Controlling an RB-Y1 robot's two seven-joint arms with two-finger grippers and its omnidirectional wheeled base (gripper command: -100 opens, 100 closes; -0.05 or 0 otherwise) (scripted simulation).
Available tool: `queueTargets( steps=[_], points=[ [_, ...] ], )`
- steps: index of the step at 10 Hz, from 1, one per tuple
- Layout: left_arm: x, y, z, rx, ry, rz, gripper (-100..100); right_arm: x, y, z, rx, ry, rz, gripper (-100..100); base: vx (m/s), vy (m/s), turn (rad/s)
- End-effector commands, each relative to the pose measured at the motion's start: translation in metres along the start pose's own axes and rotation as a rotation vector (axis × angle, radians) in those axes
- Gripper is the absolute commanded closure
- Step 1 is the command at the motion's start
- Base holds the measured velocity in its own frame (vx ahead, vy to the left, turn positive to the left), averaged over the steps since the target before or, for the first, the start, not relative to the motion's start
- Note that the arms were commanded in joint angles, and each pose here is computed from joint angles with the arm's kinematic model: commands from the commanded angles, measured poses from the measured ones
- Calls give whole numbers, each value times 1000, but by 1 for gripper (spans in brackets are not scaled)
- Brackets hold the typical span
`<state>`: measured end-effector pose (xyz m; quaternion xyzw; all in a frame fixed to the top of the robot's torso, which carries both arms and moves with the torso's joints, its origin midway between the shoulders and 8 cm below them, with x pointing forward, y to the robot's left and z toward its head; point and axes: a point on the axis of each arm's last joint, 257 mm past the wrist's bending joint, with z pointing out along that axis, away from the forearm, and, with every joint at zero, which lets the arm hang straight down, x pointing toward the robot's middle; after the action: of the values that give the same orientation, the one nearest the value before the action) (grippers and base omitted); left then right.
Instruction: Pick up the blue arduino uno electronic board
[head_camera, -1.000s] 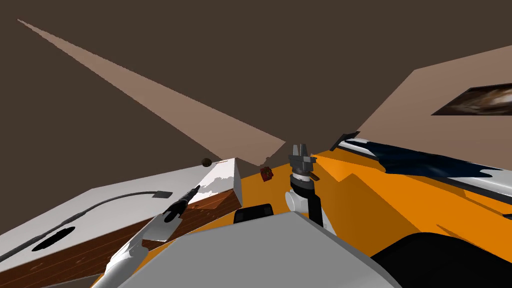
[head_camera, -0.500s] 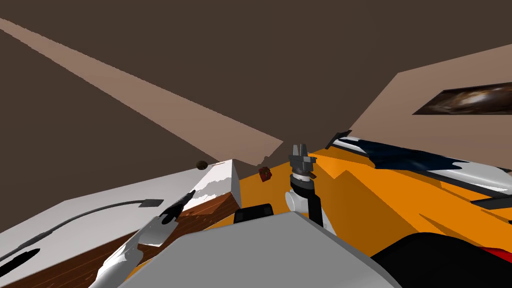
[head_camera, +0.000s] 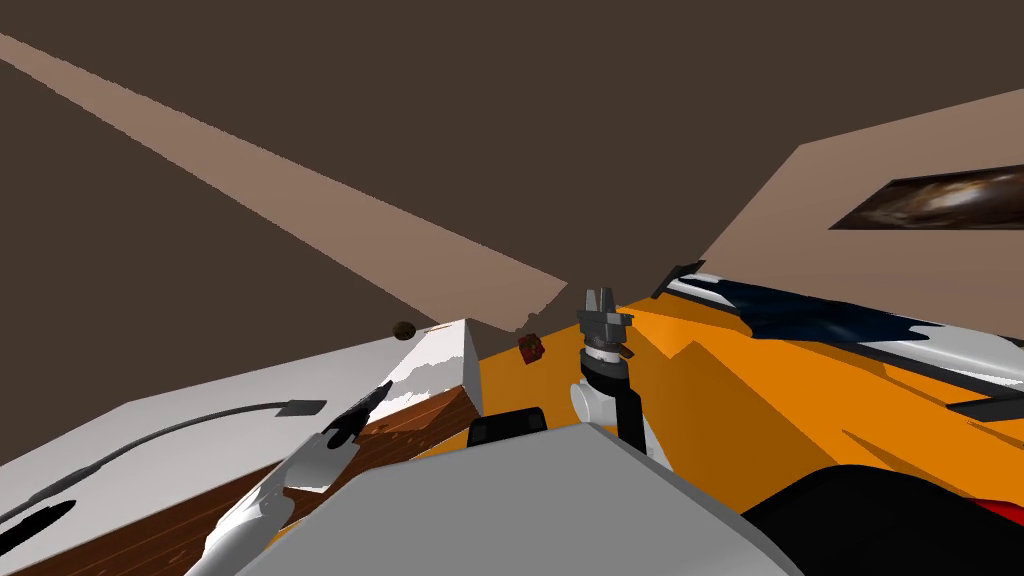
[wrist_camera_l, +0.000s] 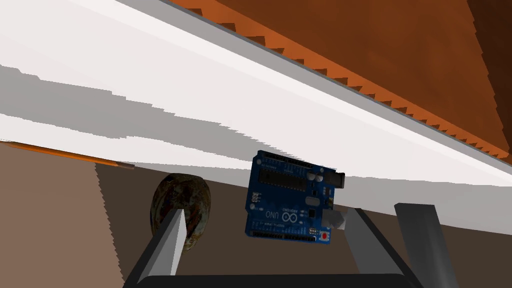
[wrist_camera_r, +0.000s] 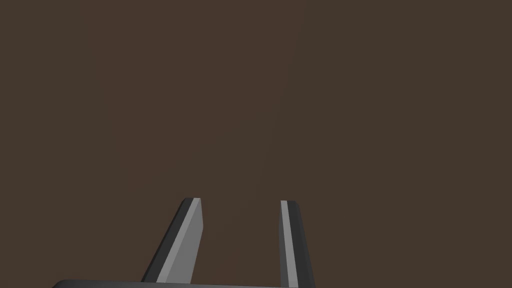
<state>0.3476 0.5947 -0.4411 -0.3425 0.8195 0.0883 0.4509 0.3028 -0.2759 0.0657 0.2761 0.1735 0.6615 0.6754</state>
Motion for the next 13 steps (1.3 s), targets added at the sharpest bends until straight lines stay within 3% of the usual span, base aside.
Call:
queueTargets(
  steps=[1,2,3,7,8,9,12,13],
  points=[
    [5,-1,3,2,3,2,-100,0,0,0,0,0,0,0,0,0,0],
    [4,0,2,0,2,1,-100,0,0,0,0,0,0,0,0,0,0],
    [5,0,2,2,2,2,100,0,0,0,0,0,0,0,-2,1,14],
    [5,1,2,-1,2,-1,100,0,0,0,0,0,0,0,0,-1,-4],
    [5,1,2,-1,2,-1,0,0,0,0,0,0,0,0,0,0,0],
    [-2,0,0,0,-1,0,100,0,0,0,0,0,0,0,0,0,0],
    [-6,0,-3,0,-3,-2,100,0,0,0,0,0,0,0,-13,-6,-16],
    [-7,0,-4,-1,-3,-3,0,0,0,0,0,0,0,0,0,0,0]
  ],
)
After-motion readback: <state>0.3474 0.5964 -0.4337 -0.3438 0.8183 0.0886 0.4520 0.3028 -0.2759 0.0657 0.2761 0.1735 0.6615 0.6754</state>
